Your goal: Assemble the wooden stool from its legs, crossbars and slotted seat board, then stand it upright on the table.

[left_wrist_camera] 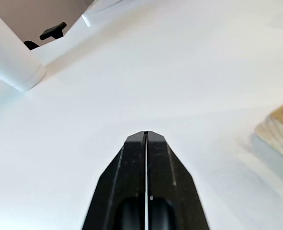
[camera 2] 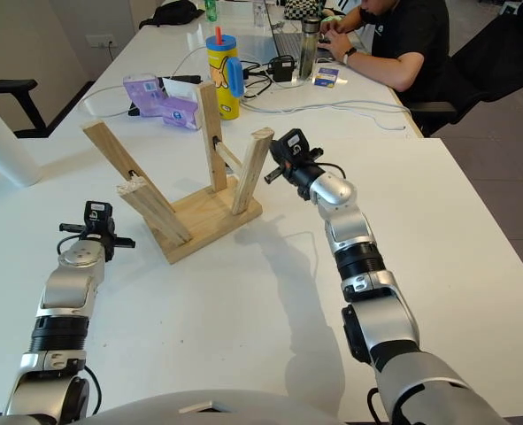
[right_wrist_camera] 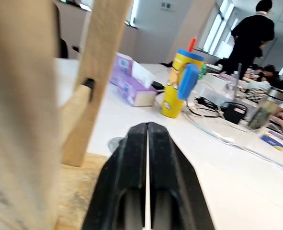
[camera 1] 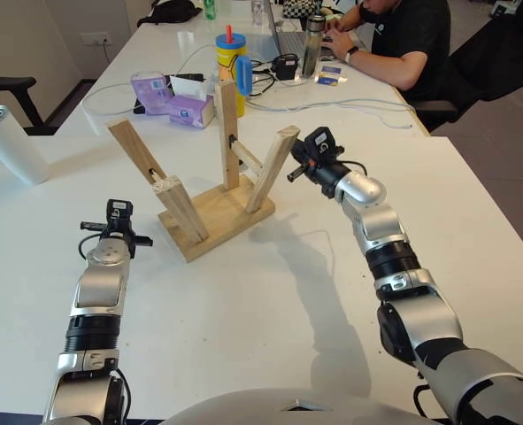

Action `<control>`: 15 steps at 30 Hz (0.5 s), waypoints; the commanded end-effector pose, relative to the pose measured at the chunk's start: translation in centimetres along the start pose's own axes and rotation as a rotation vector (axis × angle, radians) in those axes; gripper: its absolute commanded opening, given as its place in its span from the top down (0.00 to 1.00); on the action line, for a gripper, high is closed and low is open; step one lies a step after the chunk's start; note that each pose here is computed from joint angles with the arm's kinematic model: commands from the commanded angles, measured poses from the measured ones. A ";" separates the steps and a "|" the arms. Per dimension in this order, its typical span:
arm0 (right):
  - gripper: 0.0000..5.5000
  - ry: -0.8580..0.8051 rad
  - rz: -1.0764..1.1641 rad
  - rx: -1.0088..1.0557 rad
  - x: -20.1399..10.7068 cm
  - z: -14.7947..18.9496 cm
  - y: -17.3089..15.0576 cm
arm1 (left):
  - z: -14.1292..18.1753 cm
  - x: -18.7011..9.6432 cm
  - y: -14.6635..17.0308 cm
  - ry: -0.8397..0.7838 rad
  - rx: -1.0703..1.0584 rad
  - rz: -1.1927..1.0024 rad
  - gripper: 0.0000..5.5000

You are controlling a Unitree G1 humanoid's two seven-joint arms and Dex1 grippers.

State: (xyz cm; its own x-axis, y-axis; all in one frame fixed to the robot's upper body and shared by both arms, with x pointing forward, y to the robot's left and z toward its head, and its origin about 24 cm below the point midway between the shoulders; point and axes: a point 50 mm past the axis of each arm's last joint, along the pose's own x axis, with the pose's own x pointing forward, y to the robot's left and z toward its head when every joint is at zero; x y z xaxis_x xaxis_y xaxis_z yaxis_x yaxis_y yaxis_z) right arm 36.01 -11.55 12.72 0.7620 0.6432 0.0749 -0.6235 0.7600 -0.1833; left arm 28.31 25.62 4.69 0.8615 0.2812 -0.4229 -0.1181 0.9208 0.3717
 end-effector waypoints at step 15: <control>1.00 0.027 0.095 0.171 -6.2 1.5 0.9 | 1.3 -0.4 -1.5 -0.061 0.026 -0.181 1.00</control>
State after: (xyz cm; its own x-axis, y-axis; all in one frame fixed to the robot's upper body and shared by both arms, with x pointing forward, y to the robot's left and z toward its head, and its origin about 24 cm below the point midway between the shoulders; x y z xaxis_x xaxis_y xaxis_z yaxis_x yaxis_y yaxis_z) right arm 29.66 -13.24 13.30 0.5828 0.8126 0.0002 -0.8125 0.5826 -0.0206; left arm 28.46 23.71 4.93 0.8869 0.0935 -0.4524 0.0566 0.9499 0.3074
